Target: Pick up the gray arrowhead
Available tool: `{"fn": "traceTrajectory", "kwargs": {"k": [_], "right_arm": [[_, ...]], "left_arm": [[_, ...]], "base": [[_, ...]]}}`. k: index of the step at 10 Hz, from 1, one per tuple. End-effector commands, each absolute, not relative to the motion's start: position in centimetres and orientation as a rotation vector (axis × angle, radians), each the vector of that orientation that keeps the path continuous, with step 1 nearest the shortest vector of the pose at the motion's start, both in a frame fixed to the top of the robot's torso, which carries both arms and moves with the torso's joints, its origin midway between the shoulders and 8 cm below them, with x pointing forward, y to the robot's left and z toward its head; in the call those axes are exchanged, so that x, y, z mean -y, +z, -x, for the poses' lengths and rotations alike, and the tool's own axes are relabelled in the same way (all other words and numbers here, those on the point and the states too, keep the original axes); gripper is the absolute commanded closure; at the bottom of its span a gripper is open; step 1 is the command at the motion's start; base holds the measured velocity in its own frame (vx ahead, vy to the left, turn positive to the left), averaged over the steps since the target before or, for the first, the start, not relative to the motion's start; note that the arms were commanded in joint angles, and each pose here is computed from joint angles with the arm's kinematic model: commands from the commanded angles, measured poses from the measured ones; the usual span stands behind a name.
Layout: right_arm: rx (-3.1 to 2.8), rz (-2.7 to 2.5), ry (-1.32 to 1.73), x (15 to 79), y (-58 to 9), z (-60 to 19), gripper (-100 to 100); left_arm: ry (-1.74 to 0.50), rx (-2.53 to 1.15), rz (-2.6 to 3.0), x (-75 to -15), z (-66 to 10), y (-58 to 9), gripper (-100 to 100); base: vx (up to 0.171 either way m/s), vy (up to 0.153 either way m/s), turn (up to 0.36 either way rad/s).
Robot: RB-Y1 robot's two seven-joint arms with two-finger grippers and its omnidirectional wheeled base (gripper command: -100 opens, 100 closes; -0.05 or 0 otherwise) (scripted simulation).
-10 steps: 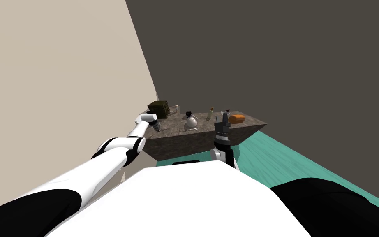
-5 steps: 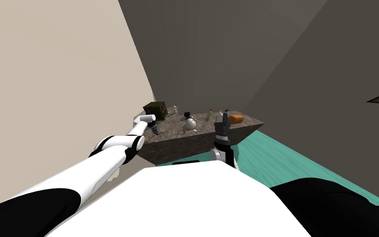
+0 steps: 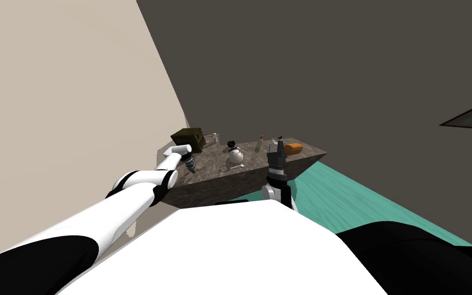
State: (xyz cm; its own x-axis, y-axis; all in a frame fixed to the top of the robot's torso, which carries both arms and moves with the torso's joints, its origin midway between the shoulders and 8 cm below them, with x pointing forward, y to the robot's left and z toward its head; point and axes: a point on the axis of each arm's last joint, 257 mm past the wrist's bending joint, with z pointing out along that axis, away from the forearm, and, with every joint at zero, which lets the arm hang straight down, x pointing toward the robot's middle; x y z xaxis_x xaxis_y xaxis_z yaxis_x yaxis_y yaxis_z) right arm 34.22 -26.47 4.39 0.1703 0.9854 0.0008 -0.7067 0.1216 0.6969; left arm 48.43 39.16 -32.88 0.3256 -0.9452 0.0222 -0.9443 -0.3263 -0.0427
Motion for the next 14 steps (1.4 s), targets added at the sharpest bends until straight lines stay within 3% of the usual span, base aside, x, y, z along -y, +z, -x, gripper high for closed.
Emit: {"fn": "traceTrajectory", "kwargs": {"k": [1, 3, 4, 5, 14], "right_arm": [[-0.537, -0.639, 1.325, 26.5, 4.4, -34.2, 0], [-0.537, -0.639, 1.325, 26.5, 4.4, -34.2, 0], [-0.537, -0.639, 1.325, 26.5, 4.4, -34.2, 0], [-0.537, -0.639, 1.325, 26.5, 4.4, -34.2, 0], [-0.537, -0.639, 1.325, 26.5, 4.4, -34.2, 0]], "left_arm": [[-0.04, -1.805, 2.573, -39.3, -47.6, -33.3, -100], [-0.04, -1.806, 2.573, -39.3, -47.7, -33.1, -100], [-0.04, -1.806, 2.573, -39.3, -47.7, -33.1, 0], [-0.04, -1.756, 2.607, -42.5, -46.4, -33.7, -100], [-0.038, -1.639, 2.684, -49.8, -42.3, -35.1, -100]], "base": [[0.097, 0.018, -0.038], [0.011, -0.001, 0.009], [0.0, 0.0, 0.0], [-0.029, -0.025, -0.168], [-0.009, -0.042, -0.107]]}}
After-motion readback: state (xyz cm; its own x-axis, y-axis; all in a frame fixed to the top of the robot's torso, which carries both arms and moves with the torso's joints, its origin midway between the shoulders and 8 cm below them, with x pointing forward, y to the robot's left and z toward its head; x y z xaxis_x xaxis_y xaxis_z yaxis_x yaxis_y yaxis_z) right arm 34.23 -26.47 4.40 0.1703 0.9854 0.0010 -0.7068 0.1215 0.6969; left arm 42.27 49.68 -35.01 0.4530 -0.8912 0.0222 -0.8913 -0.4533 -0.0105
